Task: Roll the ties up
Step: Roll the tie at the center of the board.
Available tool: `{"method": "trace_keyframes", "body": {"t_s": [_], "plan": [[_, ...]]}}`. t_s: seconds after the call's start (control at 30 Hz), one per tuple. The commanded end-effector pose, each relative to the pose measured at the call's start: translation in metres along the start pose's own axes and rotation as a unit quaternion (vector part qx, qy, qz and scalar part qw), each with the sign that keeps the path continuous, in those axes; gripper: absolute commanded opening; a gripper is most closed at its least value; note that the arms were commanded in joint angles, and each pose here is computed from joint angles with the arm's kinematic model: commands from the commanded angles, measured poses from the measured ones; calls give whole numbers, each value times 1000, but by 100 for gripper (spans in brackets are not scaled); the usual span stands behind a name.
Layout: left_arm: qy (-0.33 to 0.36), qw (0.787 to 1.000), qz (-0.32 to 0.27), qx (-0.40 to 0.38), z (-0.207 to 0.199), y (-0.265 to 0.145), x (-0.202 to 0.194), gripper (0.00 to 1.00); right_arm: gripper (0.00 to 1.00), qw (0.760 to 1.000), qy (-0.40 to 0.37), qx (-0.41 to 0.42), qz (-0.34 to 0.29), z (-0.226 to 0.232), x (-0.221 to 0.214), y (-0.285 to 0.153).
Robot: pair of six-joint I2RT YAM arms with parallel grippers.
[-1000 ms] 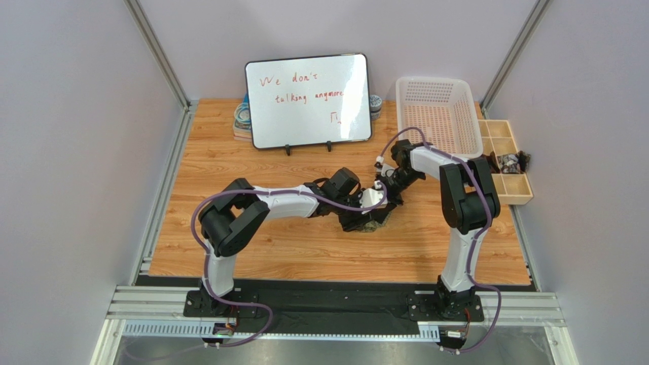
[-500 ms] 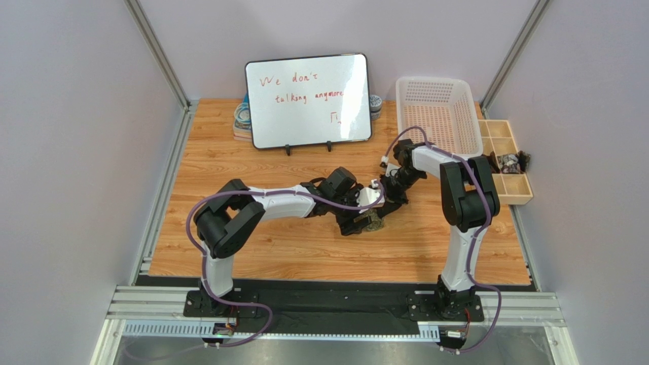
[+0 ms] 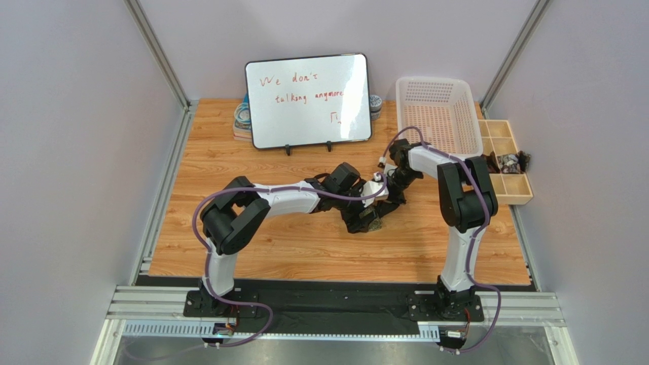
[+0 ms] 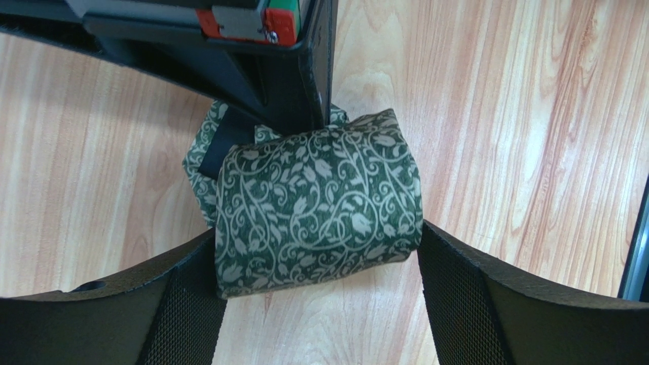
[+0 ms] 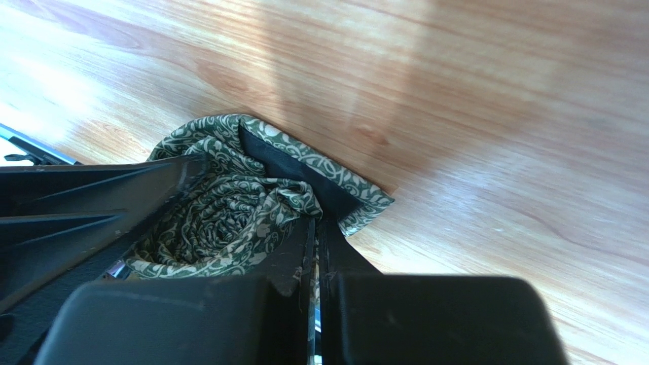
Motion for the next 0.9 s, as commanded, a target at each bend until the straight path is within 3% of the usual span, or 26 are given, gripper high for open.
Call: {"method": "trace_keyframes", "body": {"t_s": [0.0,0.03,0.23,0.27,0.33,0.37,0.6,0.8,0.87], "plan": [[-20,1000,-7,-18,-4,6,2,89,0,998,-27,-32,-51,3,21,14],[-23,1000,-2,-17,-4,8,-2,87,0,998,-26,-30,-49,5,20,15],[-14,999,37,5,-2,12,-29,48,0,998,-47,9,-33,22,8,5],[-6,999,42,5,-3,12,-34,35,0,998,-59,15,-30,22,8,1],[1,999,50,-1,-8,10,-45,25,4,997,-64,26,-31,24,8,-12],[5,999,54,-3,-9,9,-48,20,11,997,-58,38,-33,21,11,-19],[19,998,61,-18,-16,9,-62,13,34,994,-60,76,-56,17,32,-39],[20,998,61,-18,-14,8,-62,12,53,995,-54,57,-59,8,49,-21],[19,998,63,-17,-13,7,-63,12,54,996,-52,52,-44,5,49,-11]]}}
Point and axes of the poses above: each gripper's point midway between its finger pads, its own y axis out along the fingers, its own z axis along the line the jaws close on, x = y × z, the point moved 4 cm from there along -y, back along the fingers, and after that the axes turned 12 degrees about y, right-handed, at the moved point
